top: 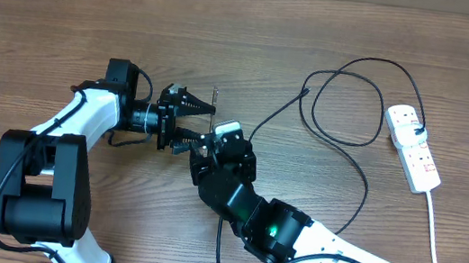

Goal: Plug charger to phone and switch on socket

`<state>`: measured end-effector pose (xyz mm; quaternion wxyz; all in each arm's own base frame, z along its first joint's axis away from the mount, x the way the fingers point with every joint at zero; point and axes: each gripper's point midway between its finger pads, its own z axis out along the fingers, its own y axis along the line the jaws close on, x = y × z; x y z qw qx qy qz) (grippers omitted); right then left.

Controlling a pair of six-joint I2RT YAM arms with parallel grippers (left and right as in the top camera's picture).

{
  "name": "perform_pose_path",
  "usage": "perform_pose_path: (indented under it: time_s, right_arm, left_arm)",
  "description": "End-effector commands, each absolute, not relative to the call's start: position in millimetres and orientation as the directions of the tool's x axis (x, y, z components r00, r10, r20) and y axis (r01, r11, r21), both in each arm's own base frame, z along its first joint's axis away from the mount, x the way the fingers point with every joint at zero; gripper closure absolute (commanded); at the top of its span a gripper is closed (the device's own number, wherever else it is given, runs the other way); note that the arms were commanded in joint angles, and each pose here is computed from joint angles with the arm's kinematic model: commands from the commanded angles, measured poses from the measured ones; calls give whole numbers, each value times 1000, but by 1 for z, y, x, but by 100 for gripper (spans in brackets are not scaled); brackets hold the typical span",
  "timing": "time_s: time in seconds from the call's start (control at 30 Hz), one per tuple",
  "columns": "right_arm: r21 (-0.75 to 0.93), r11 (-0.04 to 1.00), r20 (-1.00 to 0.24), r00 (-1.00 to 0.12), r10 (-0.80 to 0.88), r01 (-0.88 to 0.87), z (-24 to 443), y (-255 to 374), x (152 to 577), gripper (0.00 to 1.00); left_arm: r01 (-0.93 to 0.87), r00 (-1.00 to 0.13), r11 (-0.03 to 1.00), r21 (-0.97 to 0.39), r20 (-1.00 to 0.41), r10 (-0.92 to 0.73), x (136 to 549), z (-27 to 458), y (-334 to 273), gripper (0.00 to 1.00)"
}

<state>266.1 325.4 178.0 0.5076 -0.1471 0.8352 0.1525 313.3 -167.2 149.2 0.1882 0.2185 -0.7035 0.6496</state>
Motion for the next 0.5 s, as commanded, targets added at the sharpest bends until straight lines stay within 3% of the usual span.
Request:
perform_pose_path:
  time_s: [0.0, 0.47]
  right_arm:
    - [80, 903, -912, -397, -105, -422, 192, 332, 269, 38]
    - [59, 905, -904, -408, -131, -421, 178, 335, 271, 63]
  left_arm:
    - [-555, -832, 44, -831, 554, -41, 313, 152, -170, 77]
    - [-554, -832, 44, -831, 553, -42, 313, 152, -170, 78]
